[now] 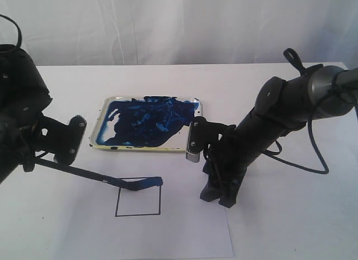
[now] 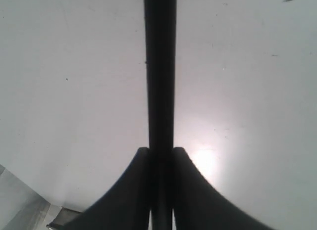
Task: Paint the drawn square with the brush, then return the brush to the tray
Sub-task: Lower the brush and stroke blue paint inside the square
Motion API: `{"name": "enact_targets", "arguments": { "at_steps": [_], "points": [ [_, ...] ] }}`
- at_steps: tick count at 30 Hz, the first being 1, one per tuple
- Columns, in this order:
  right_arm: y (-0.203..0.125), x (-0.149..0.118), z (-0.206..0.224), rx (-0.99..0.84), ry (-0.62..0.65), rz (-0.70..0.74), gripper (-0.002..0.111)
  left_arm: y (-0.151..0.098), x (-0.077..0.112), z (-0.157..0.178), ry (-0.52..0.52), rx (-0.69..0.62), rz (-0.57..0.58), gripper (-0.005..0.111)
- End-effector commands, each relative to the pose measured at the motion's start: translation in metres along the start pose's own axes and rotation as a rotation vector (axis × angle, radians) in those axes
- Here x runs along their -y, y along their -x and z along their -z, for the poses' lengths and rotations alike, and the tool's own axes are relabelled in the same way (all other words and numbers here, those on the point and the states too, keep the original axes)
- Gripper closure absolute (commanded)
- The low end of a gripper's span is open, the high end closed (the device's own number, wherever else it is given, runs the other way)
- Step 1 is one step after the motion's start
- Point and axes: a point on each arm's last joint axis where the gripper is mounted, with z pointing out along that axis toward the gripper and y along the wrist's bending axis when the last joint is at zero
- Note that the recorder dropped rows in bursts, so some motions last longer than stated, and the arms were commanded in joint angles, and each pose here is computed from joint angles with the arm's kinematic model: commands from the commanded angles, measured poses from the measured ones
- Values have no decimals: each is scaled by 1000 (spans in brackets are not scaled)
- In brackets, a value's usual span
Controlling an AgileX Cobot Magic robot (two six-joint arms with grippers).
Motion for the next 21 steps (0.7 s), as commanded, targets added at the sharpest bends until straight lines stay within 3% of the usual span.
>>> {"name": "enact_targets", "arguments": {
  "at_steps": [1,10,21],
  "points": [
    [-12,-4,-14,-60,42,2,48,-4,2,0,0,-59,5,107],
    [-12,-4,-14,-60,42,2,48,-6,1,1,15,-78,29,107],
    [-12,-4,-14,-60,42,2,48,7,-2,0,36,65,81,107]
  ]
}}
